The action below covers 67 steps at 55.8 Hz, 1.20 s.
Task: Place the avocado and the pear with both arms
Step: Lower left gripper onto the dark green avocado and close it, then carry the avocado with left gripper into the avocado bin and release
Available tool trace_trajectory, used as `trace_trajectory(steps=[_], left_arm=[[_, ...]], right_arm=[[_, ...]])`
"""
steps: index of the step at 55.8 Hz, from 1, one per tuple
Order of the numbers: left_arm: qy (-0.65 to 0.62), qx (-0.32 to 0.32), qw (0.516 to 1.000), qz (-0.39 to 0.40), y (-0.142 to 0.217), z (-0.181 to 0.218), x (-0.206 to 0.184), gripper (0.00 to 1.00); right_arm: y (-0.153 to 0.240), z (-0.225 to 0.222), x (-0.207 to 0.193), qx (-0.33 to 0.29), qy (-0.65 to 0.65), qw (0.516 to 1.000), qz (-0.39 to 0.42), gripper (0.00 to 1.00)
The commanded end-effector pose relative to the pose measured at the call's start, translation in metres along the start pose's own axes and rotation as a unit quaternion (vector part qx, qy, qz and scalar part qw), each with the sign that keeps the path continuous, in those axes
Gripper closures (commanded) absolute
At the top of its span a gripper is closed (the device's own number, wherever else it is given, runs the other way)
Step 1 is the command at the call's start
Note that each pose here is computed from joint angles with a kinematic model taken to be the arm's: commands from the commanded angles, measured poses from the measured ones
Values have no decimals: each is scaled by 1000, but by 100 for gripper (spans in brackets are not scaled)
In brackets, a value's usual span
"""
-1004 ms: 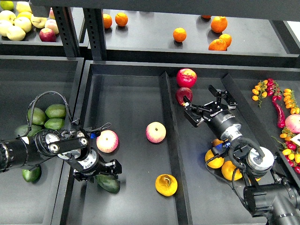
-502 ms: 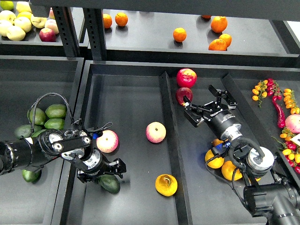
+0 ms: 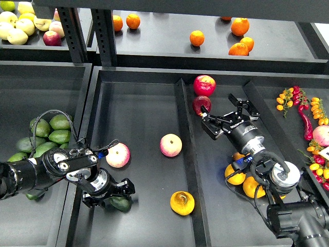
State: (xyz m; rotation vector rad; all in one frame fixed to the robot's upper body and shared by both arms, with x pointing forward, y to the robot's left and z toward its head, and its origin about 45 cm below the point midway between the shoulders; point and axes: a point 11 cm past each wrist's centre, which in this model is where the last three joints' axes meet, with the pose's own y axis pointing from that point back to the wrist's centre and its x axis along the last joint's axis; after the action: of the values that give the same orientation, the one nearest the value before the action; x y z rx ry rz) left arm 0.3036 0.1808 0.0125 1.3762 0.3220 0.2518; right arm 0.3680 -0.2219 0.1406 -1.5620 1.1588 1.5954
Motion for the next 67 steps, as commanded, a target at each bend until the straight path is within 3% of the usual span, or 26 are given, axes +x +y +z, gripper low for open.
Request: trace_trajectory(steps=[1,9,19,39,52,67], left_arm=[[5,-4,1000,-3,-2,1,-3,11],[14,-8,1000,-2,-2,3,-1,18],[23,-17,1000,-9,-5,7,-5,37],[41,-25,999,-10,-5,8,-3,64],[36,-37,999,-7,2,19,0,66],[23,-78,995,65,65,57,58,66]], right_arm=[[0,0,-2,0,3,1000,-8,1],[0,0,-2,0,3,1000,-9,1],[0,0,-2,0,3,1000,-9,1],[0,1,-2,-1,3,1000,-10,1],[0,1,-3,-1,4,1000,-10,1],[0,1,-5,-2,6,1000,-17,1]])
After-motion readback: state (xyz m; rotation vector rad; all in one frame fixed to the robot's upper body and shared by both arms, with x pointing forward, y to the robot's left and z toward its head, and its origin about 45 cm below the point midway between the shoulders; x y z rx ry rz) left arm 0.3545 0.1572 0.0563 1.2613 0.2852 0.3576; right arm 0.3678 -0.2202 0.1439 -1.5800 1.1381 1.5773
